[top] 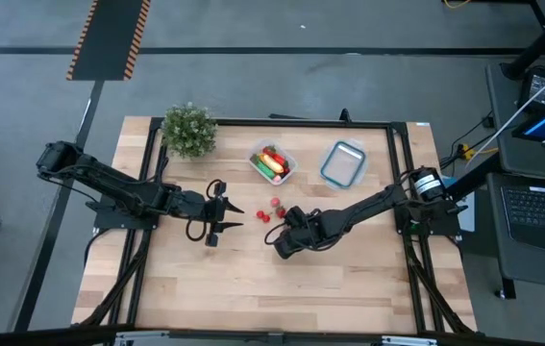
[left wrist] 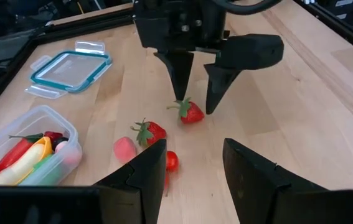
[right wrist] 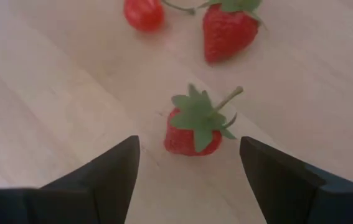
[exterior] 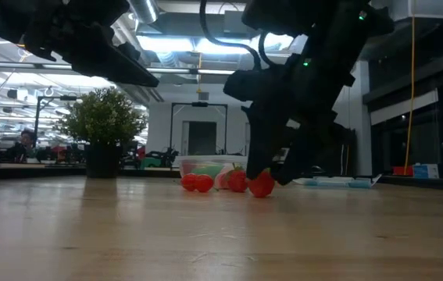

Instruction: Pick and placing Produce into tupperware

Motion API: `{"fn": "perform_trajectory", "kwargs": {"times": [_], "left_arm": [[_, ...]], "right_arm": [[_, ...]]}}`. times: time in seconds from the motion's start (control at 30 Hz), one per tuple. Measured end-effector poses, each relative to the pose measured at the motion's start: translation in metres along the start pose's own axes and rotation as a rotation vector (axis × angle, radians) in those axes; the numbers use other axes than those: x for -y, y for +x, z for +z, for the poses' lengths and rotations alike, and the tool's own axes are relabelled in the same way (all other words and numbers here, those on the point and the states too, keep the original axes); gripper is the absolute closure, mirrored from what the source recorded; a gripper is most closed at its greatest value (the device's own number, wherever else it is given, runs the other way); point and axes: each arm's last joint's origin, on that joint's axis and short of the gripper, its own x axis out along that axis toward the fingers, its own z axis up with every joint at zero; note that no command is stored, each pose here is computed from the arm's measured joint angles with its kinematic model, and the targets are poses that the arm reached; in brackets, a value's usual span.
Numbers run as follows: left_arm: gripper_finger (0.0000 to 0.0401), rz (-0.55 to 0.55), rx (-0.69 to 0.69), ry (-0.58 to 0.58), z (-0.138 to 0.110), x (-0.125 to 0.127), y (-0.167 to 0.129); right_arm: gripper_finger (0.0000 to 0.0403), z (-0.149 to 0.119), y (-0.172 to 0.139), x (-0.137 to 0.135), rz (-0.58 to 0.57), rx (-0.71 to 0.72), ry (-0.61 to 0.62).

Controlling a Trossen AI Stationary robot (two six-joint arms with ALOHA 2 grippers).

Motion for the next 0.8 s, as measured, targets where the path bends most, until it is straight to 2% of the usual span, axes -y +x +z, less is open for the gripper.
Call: {"fn": "perform_trajectory", "kwargs": {"times": [0.5, 0.8], "left_arm": [[0.025, -0.001, -0.008, 0.002, -0.001, 0.0, 0.0], [0.025, -0.001, -0.012, 0.003, -0.001, 0.0, 0.0]], "right_arm": [[0.0124, 0.004, 0.002, 0.002, -0.016, 0.02, 0.014], [0.0124, 0.0, 0.019, 0.001, -0.028, 0.03, 0.009]]}}
